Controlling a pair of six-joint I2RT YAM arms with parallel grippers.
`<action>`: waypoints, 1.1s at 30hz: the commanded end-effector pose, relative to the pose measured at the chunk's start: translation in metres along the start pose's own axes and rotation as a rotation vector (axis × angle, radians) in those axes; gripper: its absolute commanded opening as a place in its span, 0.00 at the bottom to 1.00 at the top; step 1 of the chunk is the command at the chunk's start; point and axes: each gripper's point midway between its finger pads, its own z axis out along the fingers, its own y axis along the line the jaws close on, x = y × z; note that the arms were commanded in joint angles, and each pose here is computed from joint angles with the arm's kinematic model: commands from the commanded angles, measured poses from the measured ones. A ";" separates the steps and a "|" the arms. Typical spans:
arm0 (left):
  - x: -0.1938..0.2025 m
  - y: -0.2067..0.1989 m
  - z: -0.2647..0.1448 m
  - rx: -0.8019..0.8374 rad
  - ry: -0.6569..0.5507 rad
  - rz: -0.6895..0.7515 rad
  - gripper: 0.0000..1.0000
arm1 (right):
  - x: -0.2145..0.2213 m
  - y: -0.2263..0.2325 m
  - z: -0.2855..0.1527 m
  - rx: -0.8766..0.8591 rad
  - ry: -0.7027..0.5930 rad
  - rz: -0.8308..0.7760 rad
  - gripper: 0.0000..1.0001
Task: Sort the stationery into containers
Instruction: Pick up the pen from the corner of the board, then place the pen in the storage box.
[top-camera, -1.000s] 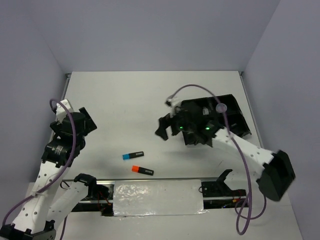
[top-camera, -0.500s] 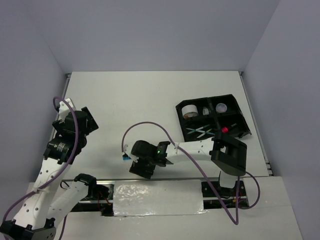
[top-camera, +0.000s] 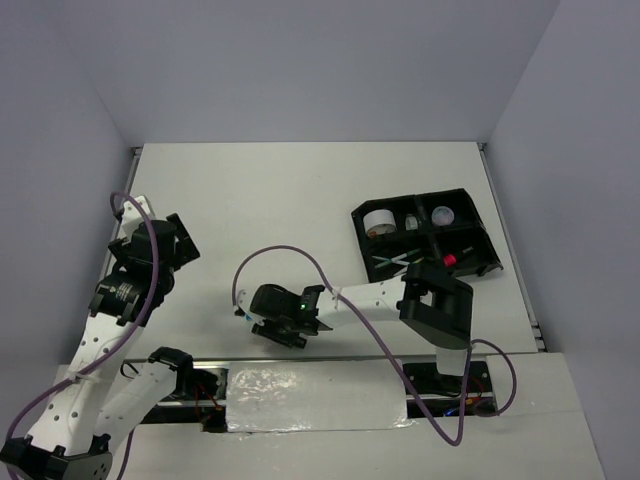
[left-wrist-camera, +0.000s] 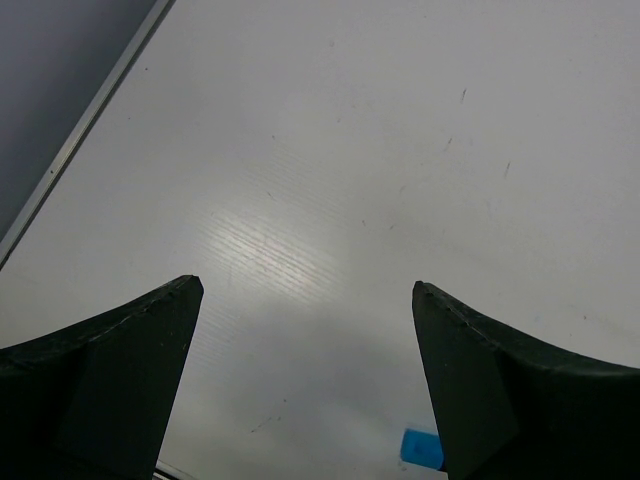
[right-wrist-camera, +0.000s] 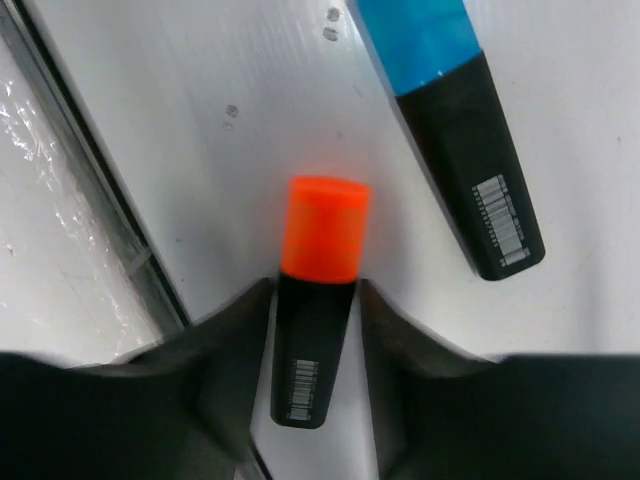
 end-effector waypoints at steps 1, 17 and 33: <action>-0.009 -0.004 0.000 0.023 -0.032 -0.005 0.99 | -0.005 0.001 0.001 0.008 -0.023 -0.006 0.36; -0.006 -0.011 0.003 0.056 -0.016 0.024 0.99 | 0.088 -0.260 -0.259 0.849 -0.776 1.130 0.00; 0.008 -0.024 0.013 0.093 0.054 0.086 0.99 | 0.275 -0.355 -0.319 1.200 -0.522 1.618 0.03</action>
